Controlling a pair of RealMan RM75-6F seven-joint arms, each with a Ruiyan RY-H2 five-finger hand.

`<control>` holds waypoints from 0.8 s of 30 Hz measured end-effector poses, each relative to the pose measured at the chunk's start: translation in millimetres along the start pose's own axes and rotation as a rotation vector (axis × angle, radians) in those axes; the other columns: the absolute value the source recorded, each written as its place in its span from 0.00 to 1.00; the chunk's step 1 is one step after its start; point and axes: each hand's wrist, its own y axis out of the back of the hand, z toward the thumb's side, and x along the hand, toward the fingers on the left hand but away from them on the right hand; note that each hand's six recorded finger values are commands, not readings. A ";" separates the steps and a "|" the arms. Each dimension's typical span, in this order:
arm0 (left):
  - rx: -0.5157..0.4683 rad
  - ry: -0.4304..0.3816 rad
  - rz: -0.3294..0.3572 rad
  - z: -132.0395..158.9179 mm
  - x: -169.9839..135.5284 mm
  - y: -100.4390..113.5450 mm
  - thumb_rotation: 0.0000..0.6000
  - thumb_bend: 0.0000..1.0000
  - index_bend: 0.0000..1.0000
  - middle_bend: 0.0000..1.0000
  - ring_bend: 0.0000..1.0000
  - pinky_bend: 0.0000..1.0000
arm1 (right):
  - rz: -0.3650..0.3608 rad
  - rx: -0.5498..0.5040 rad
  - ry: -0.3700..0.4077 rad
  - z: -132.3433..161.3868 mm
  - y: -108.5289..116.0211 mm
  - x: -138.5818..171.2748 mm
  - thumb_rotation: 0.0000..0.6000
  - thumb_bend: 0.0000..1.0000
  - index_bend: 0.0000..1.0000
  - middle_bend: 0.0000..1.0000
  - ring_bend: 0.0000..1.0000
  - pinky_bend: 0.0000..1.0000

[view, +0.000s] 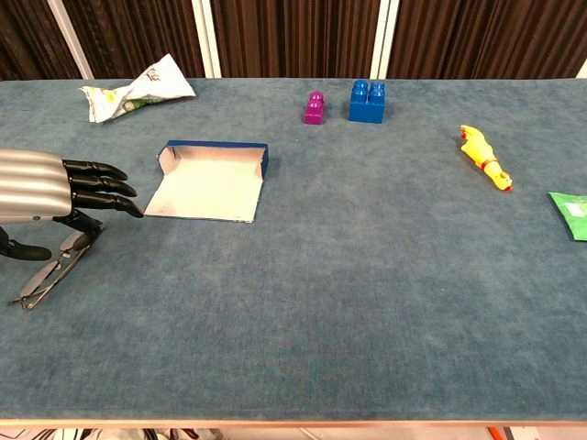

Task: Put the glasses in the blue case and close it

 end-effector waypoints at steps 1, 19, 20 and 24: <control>0.001 -0.001 -0.002 0.0 0.2 -0.9 1.00 0.28 0.49 0.10 0.00 0.00 | 0.000 0.000 -0.001 0.0 0.0 0.0 1.00 0.14 0.00 0.02 0.12 0.24; 0.004 0.005 -0.033 -2.7 1.9 -11.1 1.00 0.28 0.53 0.11 0.00 0.00 | -0.003 -0.009 -0.013 -1.1 0.8 -0.7 1.00 0.14 0.00 0.02 0.12 0.24; 0.007 0.005 -0.031 -3.1 2.4 -10.6 1.00 0.28 0.53 0.11 0.00 0.00 | -0.003 -0.010 -0.014 -1.1 0.9 -0.7 1.00 0.14 0.00 0.02 0.12 0.24; 0.012 0.010 -0.029 -4.7 3.4 -9.9 1.00 0.29 0.54 0.11 0.00 0.00 | -0.001 -0.014 -0.019 -1.6 0.8 -0.6 1.00 0.14 0.00 0.02 0.12 0.24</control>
